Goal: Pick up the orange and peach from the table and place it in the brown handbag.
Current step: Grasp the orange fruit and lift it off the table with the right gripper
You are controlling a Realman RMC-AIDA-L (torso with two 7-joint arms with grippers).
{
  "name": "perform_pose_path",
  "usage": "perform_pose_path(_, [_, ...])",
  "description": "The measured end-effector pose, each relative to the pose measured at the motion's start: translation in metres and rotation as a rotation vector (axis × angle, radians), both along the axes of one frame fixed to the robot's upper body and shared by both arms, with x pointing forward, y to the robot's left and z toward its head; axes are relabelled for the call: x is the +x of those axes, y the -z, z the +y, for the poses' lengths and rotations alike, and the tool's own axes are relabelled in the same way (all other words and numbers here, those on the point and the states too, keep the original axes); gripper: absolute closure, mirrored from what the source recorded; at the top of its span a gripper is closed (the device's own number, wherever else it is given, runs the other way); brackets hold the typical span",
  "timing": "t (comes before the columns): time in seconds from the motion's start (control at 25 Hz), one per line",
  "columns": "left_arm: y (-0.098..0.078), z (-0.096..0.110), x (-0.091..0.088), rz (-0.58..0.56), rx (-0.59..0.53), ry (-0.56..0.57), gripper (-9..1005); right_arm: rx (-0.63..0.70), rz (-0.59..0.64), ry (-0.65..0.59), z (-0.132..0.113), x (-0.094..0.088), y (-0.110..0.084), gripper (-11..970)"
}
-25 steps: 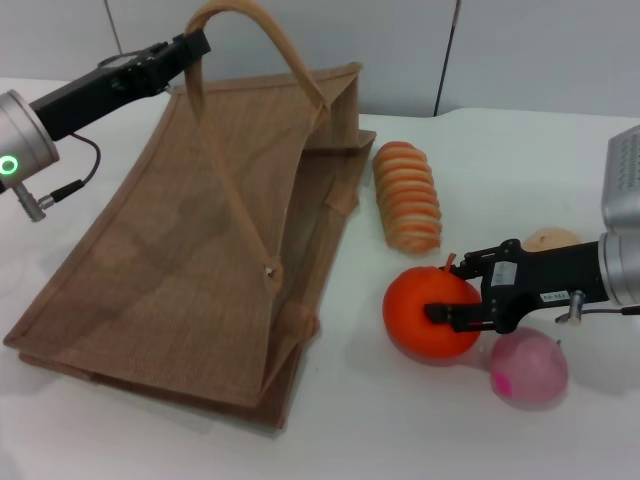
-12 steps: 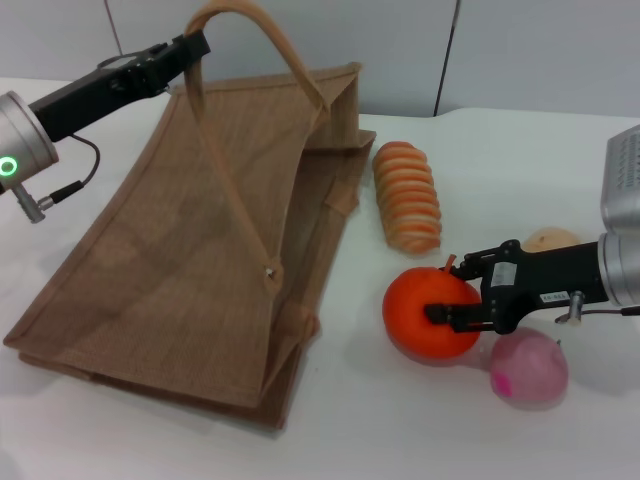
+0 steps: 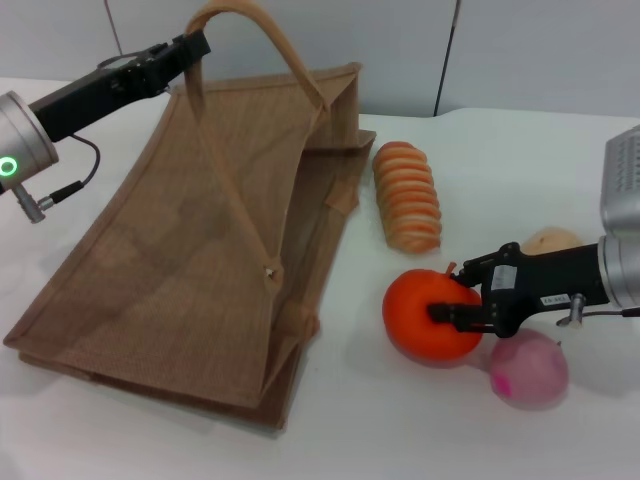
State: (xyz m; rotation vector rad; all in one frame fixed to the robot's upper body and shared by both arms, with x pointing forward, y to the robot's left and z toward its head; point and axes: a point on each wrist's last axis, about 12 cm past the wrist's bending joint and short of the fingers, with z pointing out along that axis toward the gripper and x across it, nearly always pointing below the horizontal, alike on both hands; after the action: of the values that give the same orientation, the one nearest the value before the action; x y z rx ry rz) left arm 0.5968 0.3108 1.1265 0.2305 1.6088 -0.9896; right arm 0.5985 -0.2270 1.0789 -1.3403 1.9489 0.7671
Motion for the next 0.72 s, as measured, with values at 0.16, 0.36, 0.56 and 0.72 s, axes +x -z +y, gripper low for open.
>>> perform_pose_path(0.16, [0.0000, 0.0000, 0.0000, 0.000, 0.000, 0.000, 877, -0.014, 0.001, -0.014, 0.0004, -0.0007, 0.0009, 560])
perform_pose_path(0.36, [-0.0001, -0.0001, -0.0001, -0.001, 0.000, 0.001, 877, -0.016, -0.001, -0.010, -0.0005, -0.0010, 0.0016, 604])
perform_pose_path(0.56, [-0.0008, 0.0001, -0.0001, -0.002, -0.001, 0.003, 877, -0.010, -0.004, 0.000, -0.0015, -0.0005, 0.0012, 626])
perform_pose_path(0.72, [-0.0020, 0.0011, -0.0013, -0.008, -0.008, 0.008, 877, -0.002, -0.002, 0.001, -0.0017, -0.0006, 0.0003, 644])
